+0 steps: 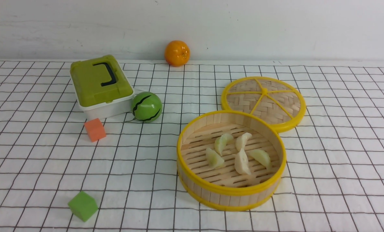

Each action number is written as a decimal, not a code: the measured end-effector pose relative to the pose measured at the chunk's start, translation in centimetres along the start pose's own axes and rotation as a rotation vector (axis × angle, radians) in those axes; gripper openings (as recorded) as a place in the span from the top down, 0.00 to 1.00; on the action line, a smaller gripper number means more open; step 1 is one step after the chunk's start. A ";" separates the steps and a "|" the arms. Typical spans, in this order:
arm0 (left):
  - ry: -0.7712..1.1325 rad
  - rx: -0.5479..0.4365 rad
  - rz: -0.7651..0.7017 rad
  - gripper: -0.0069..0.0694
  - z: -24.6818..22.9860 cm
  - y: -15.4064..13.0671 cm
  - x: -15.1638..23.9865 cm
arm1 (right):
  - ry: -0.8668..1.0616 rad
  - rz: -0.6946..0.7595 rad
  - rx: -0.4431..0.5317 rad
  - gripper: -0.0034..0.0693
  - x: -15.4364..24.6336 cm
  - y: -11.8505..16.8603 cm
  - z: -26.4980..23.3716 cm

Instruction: Put the dumplings into the steamer on the table with the white tablecloth.

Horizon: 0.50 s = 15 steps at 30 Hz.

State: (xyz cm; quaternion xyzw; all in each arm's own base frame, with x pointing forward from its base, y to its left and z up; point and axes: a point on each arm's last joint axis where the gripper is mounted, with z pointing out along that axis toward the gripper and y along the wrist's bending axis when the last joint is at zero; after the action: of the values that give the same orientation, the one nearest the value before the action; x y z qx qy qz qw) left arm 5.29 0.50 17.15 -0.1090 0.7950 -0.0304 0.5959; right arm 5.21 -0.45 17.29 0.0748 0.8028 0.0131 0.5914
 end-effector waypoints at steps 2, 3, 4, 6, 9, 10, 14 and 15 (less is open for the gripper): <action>0.000 0.000 0.000 0.93 0.0 0.0 0.0 | 0.000 0.000 0.000 0.75 0.0 0.0 0.0; 0.000 0.000 0.000 0.93 0.0 0.0 0.0 | 0.000 0.000 0.000 0.75 0.0 0.0 0.0; 0.000 0.000 0.000 0.93 0.0 0.0 0.0 | 0.000 0.000 0.000 0.75 0.0 0.0 0.0; 0.000 0.000 0.000 0.93 0.0 0.0 0.0 | 0.000 0.000 0.000 0.75 0.0 0.0 0.0; 0.000 0.000 0.000 0.92 0.0 0.0 0.0 | 0.000 0.000 0.000 0.75 0.0 0.0 0.0; 0.000 0.000 0.000 0.92 0.0 0.0 0.0 | 0.000 0.000 0.000 0.75 0.0 0.0 0.0; 0.000 0.000 0.000 0.92 0.0 0.0 0.0 | 0.000 0.000 0.000 0.74 0.0 0.0 0.0; 0.000 0.000 0.000 0.92 0.0 0.0 0.0 | 0.000 0.000 0.000 0.74 0.0 0.0 0.0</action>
State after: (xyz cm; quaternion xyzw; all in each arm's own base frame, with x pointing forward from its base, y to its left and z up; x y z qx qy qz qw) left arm 5.29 0.50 17.15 -0.1090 0.7950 -0.0304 0.5959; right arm 5.21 -0.45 17.29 0.0748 0.8028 0.0131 0.5914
